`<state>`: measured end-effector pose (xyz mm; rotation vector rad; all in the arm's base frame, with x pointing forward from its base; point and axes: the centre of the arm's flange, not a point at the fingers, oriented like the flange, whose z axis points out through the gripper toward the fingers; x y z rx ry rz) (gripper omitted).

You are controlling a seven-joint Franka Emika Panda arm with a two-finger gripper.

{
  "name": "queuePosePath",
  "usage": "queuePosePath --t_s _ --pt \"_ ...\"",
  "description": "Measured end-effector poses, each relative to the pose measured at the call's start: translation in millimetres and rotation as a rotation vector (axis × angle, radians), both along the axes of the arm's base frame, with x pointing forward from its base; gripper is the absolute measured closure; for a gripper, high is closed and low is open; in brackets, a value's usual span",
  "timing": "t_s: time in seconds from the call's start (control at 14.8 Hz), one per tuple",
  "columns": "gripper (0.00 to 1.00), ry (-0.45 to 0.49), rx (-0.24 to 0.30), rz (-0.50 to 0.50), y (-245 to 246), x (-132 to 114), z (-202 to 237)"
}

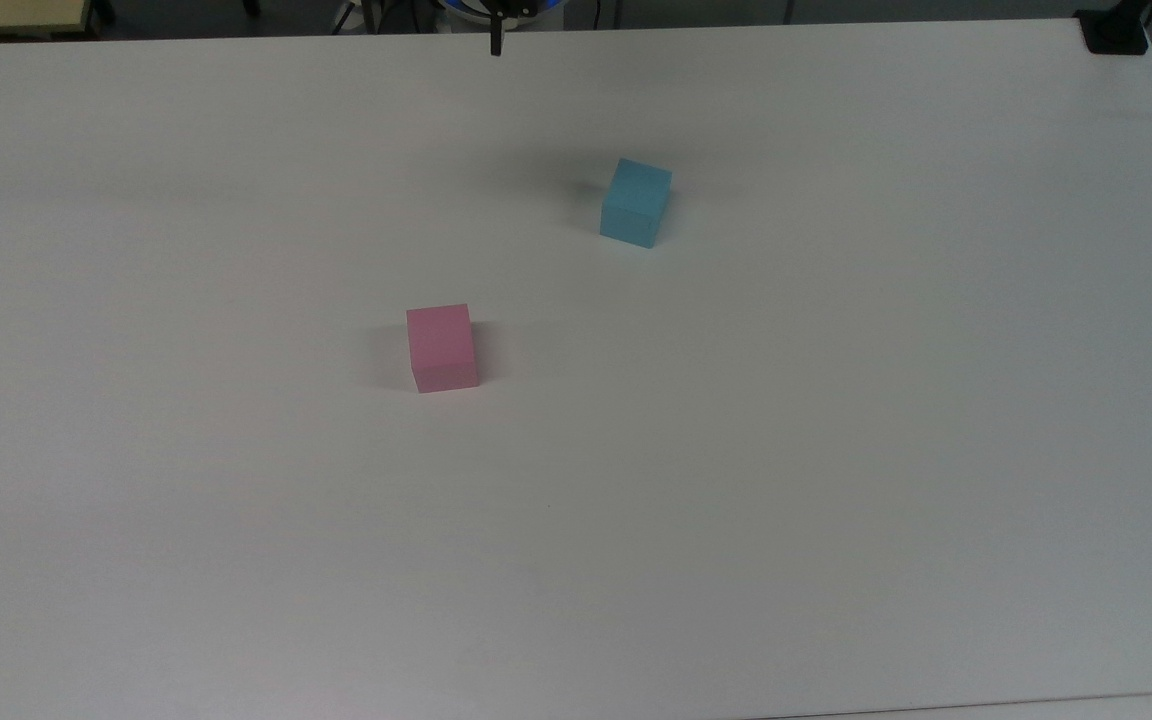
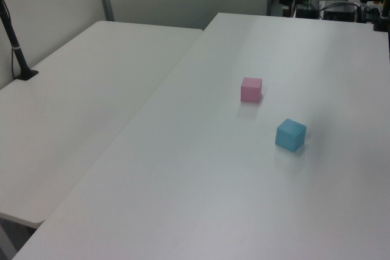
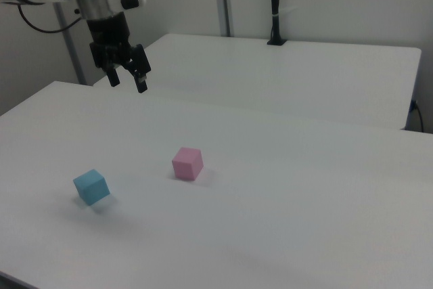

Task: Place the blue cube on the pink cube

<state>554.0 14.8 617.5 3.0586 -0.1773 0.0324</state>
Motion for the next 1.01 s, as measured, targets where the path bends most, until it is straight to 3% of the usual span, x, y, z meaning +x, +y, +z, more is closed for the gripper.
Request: queuePosePath --t_s 0.34,1.01 --pt "0.00 0.004 0.000 -0.010 -23 0 0" --pt "0.00 0.004 0.000 -0.009 -24 0 0"
